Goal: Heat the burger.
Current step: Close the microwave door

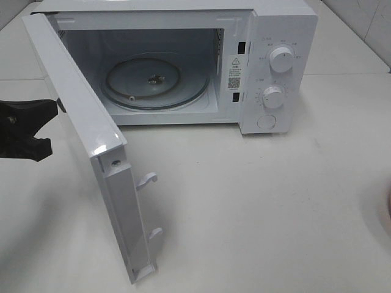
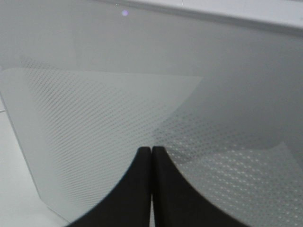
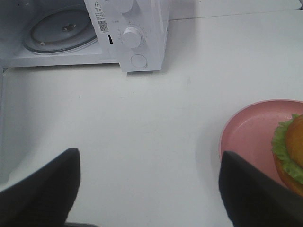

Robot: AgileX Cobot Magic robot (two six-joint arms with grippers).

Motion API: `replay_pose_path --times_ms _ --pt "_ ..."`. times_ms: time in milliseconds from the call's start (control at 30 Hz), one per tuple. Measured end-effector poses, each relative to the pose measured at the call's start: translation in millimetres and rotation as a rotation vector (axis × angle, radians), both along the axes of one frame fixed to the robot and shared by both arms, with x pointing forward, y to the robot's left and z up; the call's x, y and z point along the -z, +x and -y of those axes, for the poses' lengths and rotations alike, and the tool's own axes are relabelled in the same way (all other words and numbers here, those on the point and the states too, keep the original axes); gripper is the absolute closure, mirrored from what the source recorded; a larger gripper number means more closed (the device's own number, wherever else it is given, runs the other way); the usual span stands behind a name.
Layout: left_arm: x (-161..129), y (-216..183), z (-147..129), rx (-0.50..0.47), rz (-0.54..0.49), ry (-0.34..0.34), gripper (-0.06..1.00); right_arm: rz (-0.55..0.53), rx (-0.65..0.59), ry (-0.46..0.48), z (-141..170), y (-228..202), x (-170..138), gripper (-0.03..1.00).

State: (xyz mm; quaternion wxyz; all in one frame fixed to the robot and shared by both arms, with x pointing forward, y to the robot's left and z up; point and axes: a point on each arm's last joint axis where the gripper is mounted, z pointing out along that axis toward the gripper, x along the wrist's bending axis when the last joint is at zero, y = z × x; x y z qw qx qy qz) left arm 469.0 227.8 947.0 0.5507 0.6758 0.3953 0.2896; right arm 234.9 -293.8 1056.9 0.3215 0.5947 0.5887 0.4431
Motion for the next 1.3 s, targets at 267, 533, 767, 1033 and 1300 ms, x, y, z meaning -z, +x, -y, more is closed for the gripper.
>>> replay_pose_path --times_ms 267,533,767,1033,1300 --pt "11 14 5 0.017 -0.02 -0.029 0.94 0.0 0.0 0.0 0 0 0 0.21" --pt "17 21 26 0.066 -0.035 -0.038 0.94 0.0 0.0 0.0 0 0 0 0.21" --pt "17 29 41 0.099 -0.023 -0.036 0.94 0.0 0.0 0.0 0 0 0 0.21" --pt "14 48 63 0.126 -0.015 -0.023 0.94 0.0 0.0 0.0 0 0 0 0.21" --pt "10 66 94 0.162 -0.003 -0.025 0.94 0.0 0.0 0.0 0 0 0 0.21"
